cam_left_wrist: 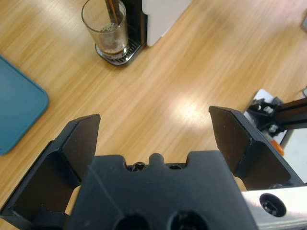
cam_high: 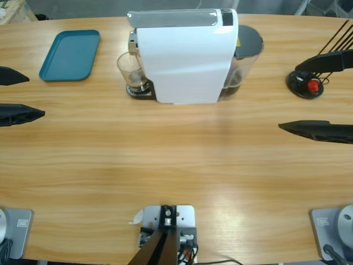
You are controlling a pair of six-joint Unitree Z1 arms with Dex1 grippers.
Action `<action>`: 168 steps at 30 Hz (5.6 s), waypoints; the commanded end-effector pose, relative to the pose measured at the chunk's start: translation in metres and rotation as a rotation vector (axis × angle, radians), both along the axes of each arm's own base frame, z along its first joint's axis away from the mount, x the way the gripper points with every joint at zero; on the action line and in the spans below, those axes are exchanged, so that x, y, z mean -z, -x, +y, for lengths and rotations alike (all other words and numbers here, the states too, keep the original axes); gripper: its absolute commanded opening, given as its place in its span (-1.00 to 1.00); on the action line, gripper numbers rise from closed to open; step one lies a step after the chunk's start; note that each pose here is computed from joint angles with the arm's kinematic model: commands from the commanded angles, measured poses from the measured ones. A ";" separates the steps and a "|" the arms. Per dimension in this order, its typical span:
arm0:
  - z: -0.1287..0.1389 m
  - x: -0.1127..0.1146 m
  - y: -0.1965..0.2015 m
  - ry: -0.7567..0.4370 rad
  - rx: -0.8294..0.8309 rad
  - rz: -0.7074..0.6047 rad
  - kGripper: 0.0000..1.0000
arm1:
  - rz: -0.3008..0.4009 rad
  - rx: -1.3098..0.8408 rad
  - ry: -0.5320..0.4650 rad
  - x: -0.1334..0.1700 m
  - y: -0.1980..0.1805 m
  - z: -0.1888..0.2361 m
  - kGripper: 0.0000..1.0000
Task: Pour coffee
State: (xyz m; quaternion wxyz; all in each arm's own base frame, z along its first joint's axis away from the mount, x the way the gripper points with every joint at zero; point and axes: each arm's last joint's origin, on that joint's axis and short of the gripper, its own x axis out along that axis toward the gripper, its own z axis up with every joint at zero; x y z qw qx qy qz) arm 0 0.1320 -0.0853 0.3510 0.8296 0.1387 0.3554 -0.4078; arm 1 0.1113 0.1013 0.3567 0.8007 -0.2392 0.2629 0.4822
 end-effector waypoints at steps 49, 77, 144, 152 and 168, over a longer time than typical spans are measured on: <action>-0.013 0.052 -0.022 0.022 0.091 -0.033 0.98 | 0.053 -0.047 0.007 0.020 0.005 0.001 1.00; -0.027 0.109 -0.111 0.000 0.215 -0.127 0.94 | 0.119 -0.043 0.011 0.038 -0.014 0.011 1.00; -0.094 0.141 -0.196 0.005 0.302 -0.149 0.98 | 0.175 -0.061 -0.006 0.059 -0.049 0.033 1.00; -0.092 0.138 -0.197 -0.029 0.266 -0.171 0.98 | 0.178 -0.063 -0.008 0.059 -0.049 0.033 1.00; -0.095 0.149 -0.201 -0.005 0.290 -0.157 0.98 | 0.188 -0.066 -0.007 0.062 -0.052 0.036 1.00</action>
